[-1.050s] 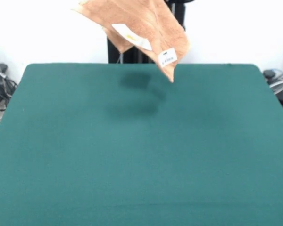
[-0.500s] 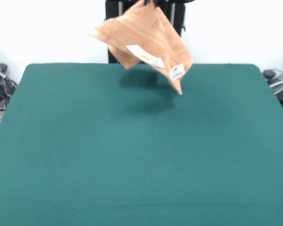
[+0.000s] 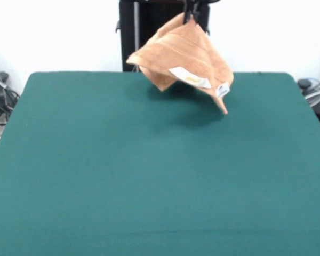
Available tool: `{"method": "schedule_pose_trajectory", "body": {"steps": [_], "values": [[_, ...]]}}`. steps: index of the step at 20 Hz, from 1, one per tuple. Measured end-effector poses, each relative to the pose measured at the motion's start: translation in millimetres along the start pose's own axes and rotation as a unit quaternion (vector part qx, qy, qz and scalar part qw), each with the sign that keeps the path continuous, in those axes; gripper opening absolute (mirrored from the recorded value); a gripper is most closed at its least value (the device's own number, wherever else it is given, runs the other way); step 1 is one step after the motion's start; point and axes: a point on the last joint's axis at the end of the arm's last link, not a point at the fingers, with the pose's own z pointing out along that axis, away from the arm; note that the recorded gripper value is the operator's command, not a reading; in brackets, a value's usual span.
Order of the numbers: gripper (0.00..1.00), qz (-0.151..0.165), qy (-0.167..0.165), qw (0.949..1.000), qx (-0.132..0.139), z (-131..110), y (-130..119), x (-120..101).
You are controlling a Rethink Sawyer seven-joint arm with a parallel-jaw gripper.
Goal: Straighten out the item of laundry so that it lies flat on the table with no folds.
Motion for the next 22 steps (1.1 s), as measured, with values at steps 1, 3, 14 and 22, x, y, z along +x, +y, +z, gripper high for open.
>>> {"method": "schedule_pose_trajectory", "body": {"steps": [1,3,14,22], "values": [[1.00,-0.007,0.007,0.9999,-0.004,6.4,5.8,-2.2],[1.00,-0.008,0.008,0.9999,-0.005,7.5,6.7,-2.7],[1.00,-0.029,0.007,0.9996,0.002,15.8,3.1,-13.0],[1.00,-0.033,-0.003,0.9993,0.016,16.1,-11.8,-15.2]]}}
